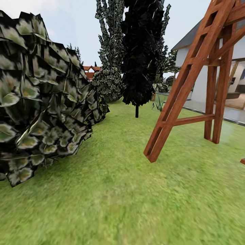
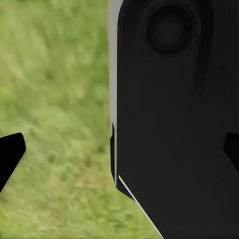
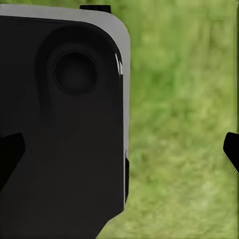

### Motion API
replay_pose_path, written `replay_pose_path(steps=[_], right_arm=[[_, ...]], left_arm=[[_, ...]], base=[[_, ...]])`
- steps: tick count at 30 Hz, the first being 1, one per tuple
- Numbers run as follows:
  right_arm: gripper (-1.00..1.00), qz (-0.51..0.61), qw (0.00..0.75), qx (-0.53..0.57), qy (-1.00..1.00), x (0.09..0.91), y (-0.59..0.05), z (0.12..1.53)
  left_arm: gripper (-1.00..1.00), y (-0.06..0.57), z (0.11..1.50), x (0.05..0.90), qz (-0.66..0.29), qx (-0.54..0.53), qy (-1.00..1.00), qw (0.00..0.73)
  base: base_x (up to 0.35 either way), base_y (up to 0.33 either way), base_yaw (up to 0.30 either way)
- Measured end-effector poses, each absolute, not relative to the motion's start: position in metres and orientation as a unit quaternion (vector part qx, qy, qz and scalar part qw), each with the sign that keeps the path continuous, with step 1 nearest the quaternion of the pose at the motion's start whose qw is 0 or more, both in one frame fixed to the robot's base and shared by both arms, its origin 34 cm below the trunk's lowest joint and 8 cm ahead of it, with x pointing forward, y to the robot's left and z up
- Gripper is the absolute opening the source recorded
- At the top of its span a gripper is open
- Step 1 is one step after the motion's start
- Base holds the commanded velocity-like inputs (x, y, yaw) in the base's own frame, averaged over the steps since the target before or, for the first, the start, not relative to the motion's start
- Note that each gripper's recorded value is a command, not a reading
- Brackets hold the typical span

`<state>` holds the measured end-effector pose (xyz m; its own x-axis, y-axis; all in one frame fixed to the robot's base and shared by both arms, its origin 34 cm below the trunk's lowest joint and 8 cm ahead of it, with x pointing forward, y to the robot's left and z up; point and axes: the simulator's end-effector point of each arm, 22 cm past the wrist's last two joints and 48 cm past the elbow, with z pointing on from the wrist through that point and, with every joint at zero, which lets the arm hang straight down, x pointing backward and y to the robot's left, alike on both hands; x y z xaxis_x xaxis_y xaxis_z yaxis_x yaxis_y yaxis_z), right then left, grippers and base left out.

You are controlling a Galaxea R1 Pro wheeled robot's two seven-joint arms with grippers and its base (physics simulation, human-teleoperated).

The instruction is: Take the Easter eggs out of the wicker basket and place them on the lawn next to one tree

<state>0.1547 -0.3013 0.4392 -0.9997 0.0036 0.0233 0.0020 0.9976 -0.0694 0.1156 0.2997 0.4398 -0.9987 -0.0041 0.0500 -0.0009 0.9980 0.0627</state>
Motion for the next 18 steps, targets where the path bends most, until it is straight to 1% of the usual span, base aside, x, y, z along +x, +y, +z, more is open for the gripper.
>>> replay_pose_path(steps=[3, 7, 12, 18], right_arm=[[1.00, 0.035, 0.012, -0.001, -0.999, 0.1547, -0.3011, 0.4391], [1.00, 0.035, 0.012, -0.001, -0.999, 0.1547, -0.3007, 0.4391], [1.00, 0.035, 0.012, -0.001, -0.999, 0.1547, -0.3013, 0.4392], [1.00, 0.035, 0.011, -0.002, -0.999, 0.1549, -0.3014, 0.4392]], left_arm=[[1.00, 0.2997, 0.4398, 0.1156, -0.031, 0.001, -0.999, 0.025], [1.00, 0.2998, 0.4398, 0.1155, -0.031, 0.001, -0.999, 0.025], [1.00, 0.2997, 0.4398, 0.1156, -0.031, 0.001, -0.999, 0.025], [1.00, 0.2998, 0.4398, 0.1156, -0.031, 0.001, -0.999, 0.025]], base=[[0.333, 0.000, 0.093], [0.333, 0.000, 0.186], [0.333, 0.000, 0.054], [0.333, 0.000, 0.160]])
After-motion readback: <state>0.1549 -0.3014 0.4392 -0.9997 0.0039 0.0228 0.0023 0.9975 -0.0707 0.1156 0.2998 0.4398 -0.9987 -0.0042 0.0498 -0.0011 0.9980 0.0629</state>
